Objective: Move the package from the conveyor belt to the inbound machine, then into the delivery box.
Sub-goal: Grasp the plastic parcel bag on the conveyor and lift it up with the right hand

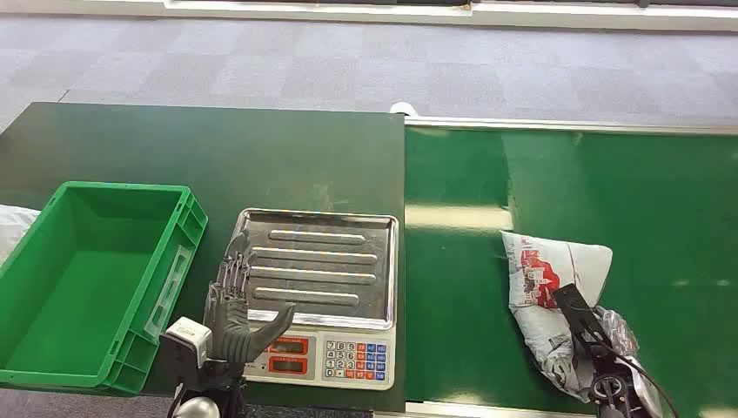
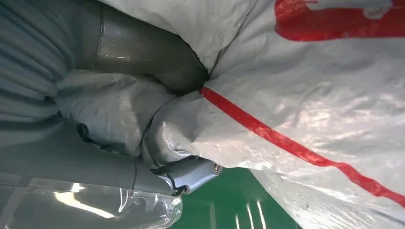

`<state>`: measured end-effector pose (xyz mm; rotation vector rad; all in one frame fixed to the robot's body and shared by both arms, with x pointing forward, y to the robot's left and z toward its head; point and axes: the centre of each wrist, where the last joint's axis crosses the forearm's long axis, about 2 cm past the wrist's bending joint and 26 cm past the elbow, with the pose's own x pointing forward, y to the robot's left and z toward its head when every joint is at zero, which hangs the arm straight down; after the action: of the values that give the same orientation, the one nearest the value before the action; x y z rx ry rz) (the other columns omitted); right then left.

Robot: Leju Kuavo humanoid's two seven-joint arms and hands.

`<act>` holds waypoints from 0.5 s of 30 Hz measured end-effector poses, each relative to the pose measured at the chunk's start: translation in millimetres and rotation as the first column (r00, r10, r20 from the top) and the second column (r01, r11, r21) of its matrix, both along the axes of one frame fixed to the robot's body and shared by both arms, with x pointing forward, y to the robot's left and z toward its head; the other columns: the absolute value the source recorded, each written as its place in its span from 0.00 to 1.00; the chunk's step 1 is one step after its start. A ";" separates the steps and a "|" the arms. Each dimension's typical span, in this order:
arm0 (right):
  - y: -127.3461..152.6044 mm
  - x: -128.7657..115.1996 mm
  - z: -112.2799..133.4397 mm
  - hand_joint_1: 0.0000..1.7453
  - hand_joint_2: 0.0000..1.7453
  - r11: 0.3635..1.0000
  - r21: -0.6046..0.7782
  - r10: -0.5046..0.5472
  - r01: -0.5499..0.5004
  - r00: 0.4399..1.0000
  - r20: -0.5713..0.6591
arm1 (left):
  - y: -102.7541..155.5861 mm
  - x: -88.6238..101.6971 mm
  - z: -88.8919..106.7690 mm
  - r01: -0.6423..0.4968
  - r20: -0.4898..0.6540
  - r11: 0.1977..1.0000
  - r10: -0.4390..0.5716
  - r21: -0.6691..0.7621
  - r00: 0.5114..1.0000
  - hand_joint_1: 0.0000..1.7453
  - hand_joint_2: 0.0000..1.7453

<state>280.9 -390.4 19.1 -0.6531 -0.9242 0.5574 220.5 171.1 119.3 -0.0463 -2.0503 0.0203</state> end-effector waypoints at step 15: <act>53.1 0.6 79.8 1.00 1.00 0.998 -0.029 0.058 -0.050 0.850 0.524 | 7.3 -15.0 5.7 -0.048 0.023 0.999 0.048 -0.004 0.999 0.00 1.00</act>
<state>281.5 -337.3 98.8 -0.8141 -1.4603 0.4389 205.5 178.4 125.0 0.0008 -2.0743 0.0537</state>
